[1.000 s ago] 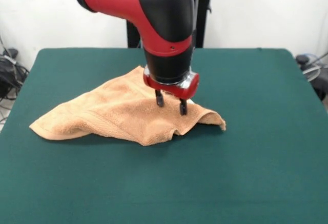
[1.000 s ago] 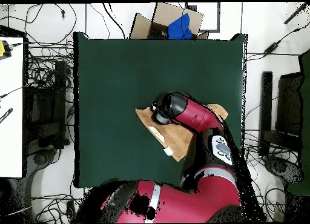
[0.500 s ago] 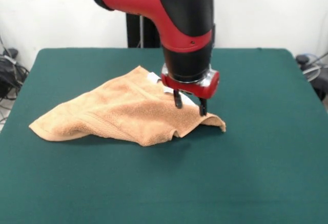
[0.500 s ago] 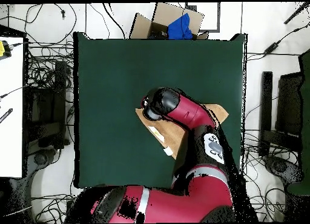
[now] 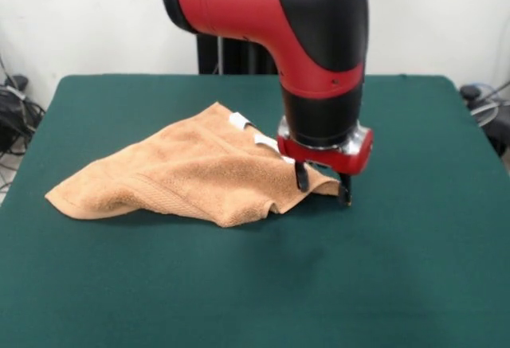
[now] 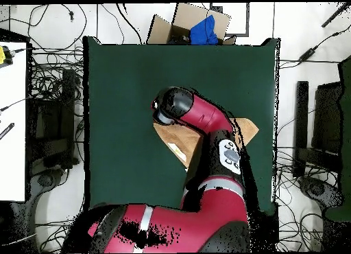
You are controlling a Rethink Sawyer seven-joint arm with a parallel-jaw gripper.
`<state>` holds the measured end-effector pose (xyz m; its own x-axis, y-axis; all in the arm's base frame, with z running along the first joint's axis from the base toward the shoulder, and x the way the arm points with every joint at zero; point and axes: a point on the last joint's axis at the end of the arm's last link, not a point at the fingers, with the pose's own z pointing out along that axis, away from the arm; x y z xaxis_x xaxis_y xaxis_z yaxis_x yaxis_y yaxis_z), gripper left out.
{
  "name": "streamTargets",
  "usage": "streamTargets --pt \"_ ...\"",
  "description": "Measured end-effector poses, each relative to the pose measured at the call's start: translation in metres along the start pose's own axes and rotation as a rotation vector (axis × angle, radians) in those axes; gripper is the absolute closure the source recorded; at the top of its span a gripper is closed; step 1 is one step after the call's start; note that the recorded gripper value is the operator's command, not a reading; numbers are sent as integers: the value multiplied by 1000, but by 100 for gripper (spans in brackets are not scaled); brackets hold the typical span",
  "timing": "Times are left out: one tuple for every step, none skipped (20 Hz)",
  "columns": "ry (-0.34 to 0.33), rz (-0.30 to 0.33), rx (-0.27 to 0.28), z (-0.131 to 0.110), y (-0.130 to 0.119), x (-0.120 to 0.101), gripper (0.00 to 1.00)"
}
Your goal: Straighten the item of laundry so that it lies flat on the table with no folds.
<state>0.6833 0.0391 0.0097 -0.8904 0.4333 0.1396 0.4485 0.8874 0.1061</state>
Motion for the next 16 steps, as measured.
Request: streamTargets --pt "-2 -2 -2 1 2 -2 0" --pt "-6 -4 -4 2 5 -5 0" --pt "-10 -9 -7 3 9 -9 0" --pt "-15 -17 -10 4 15 -13 0" --pt "-18 -24 -11 5 19 -16 0" --pt "-18 -30 -14 5 23 -19 0" --pt "-18 -35 -16 5 27 -22 0" --pt "-17 -39 -17 5 29 -24 0" --pt "-14 -43 -20 4 32 -27 0" --pt "-11 -45 -22 3 33 -29 0" --pt "-8 -47 -23 3 34 -31 0" --pt "-4 -49 -25 2 35 -34 0" --pt "2 -51 -28 0 37 -37 0" --pt "8 -54 -30 -1 39 -39 0" --pt "15 -57 -32 -2 40 -42 0" --pt "20 -59 -34 -3 41 -44 0"
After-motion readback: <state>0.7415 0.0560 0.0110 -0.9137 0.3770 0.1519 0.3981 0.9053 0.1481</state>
